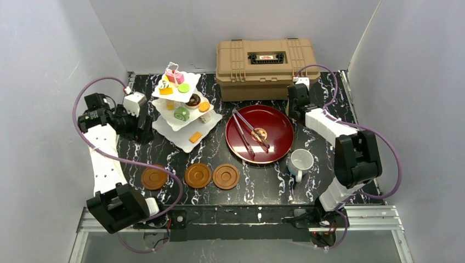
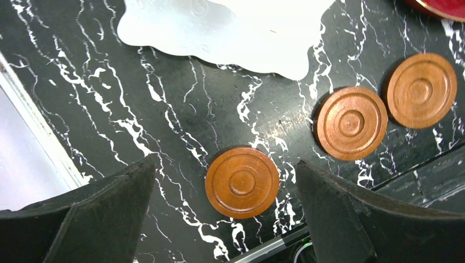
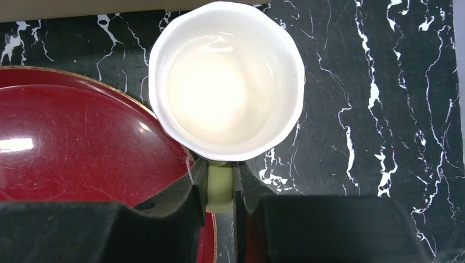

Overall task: Serve the afternoon tea
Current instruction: Pick up the cup at the center of the board.

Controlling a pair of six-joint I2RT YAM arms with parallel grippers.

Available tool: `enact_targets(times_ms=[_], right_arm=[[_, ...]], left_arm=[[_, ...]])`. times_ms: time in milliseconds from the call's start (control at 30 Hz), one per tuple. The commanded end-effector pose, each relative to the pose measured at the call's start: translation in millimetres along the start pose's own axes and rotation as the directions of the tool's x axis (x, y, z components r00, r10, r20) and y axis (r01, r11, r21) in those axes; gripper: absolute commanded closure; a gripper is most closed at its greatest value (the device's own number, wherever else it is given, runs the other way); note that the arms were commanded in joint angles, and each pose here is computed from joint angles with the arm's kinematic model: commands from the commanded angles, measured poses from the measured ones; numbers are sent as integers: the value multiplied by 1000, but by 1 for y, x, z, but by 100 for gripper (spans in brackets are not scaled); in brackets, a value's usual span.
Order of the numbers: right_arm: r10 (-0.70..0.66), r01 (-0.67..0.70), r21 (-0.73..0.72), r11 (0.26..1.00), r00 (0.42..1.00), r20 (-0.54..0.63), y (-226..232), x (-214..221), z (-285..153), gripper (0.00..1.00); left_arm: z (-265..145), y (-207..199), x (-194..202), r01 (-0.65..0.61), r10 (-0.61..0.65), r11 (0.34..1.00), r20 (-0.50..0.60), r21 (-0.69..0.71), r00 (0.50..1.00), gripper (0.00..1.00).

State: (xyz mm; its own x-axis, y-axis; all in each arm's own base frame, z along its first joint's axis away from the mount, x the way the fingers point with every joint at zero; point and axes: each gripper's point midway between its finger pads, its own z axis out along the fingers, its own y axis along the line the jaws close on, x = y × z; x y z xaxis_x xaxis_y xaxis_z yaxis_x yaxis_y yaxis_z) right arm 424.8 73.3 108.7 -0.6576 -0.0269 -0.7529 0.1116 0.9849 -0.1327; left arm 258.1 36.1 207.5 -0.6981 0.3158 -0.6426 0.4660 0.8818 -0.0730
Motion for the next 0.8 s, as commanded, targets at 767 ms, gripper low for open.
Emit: enact_targets(times_ms=[767], right_arm=[[-23,110,-280,954,955,295,22,-69,-171,99]], left_arm=[[-16,53,-27,420,-411,907,146,-37,900,2]])
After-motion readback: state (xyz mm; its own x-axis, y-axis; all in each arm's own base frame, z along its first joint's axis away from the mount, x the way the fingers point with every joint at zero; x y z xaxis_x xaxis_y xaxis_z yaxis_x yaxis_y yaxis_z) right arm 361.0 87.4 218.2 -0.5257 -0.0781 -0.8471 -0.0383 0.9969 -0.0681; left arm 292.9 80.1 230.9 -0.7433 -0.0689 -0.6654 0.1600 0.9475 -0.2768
